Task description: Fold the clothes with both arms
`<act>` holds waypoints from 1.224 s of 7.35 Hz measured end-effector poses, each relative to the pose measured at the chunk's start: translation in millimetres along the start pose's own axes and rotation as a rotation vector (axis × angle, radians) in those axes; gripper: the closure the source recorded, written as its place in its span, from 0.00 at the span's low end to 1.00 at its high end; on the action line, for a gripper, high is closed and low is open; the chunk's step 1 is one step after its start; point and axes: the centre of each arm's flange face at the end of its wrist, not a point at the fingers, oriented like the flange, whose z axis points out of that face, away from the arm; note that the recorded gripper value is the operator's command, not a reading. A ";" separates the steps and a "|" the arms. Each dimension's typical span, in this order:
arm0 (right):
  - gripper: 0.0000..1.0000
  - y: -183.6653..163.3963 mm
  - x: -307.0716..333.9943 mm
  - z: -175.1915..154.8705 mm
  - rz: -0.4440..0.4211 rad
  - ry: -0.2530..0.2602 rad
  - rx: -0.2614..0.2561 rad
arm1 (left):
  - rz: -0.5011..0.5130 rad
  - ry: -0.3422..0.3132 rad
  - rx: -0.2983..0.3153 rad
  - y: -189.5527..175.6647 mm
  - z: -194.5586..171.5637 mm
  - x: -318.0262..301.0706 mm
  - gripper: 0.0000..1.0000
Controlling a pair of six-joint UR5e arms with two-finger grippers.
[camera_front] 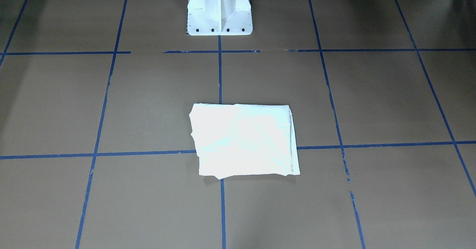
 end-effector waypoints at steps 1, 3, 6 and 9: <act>0.00 6.2 -0.9 3.6 0.001 -0.011 -0.001 | -0.055 0.032 -0.050 14.4 4.4 -6.0 0.00; 0.00 -1.0 -27.1 14.7 -0.061 0.020 -0.027 | -0.110 0.077 -0.094 41.8 7.5 -4.6 0.00; 0.00 -6.3 -53.8 21.7 -0.117 0.054 -0.048 | -0.118 0.084 -0.095 52.5 4.0 0.5 0.00; 0.00 3.9 -48.7 29.6 -0.110 0.055 -0.062 | -0.125 0.091 -0.104 56.0 9.0 -0.7 0.00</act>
